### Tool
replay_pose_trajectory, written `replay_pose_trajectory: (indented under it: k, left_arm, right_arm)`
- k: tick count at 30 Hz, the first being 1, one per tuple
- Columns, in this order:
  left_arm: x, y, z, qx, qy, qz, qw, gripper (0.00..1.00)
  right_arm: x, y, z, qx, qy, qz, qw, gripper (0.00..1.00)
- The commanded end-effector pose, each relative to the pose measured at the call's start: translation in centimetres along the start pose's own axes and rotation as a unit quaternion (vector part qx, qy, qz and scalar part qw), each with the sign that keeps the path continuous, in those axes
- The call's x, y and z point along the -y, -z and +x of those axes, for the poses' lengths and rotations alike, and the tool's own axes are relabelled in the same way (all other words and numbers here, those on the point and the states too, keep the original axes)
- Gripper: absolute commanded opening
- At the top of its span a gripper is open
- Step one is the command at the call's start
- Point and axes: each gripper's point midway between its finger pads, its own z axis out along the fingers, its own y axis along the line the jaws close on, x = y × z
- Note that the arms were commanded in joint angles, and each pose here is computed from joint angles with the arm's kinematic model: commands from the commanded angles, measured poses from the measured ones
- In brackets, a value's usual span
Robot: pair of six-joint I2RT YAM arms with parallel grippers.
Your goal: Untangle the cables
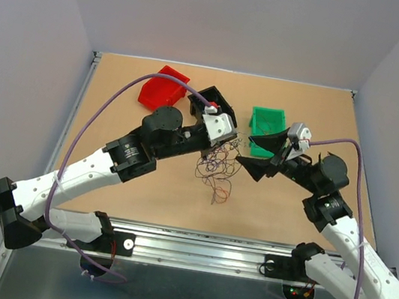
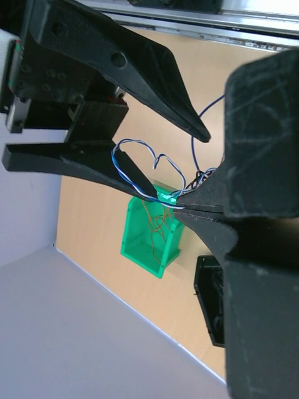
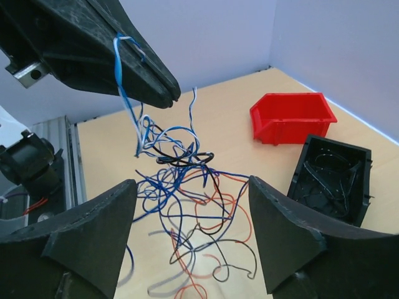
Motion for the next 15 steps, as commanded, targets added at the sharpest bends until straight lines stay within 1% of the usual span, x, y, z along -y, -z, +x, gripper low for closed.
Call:
replay_pose_trajectory:
  k: [1, 4, 6, 10, 12, 14, 15]
  left_arm:
    - [0.4, 0.1, -1.3, 0.026, 0.004, 0.016, 1.000, 0.00]
    - [1.0, 0.1, -1.2, 0.025, 0.004, 0.032, 0.999, 0.00]
    - [1.3, 0.2, -1.3, 0.026, 0.001, 0.041, 0.999, 0.00]
    - [2.3, 0.3, -1.3, 0.022, 0.002, 0.073, 0.997, 0.00]
    - [2.9, 0.4, -1.6, 0.024, 0.002, 0.093, 0.995, 0.00]
    - [3.5, 0.5, -1.0, 0.010, 0.006, 0.108, 0.994, 0.00]
    - [3.5, 0.4, -1.0, 0.010, 0.007, 0.111, 0.994, 0.00]
  right_arm:
    - [-0.6, -0.4, 0.0, 0.010, 0.022, -0.028, 0.999, 0.79]
    - [-0.6, -0.3, 0.0, 0.017, 0.027, -0.028, 0.999, 0.80]
    - [-0.6, -0.3, -0.1, 0.022, 0.035, -0.028, 0.999, 0.76]
    - [-1.0, -0.1, 0.0, 0.028, 0.046, -0.038, 0.998, 0.74]
    - [-1.1, -0.1, 0.2, 0.027, 0.048, -0.043, 0.998, 0.71]
    - [-1.0, -0.2, 0.4, 0.025, 0.054, -0.043, 0.997, 0.68]
    - [-1.1, -0.2, 0.5, 0.024, 0.055, -0.047, 0.997, 0.64]
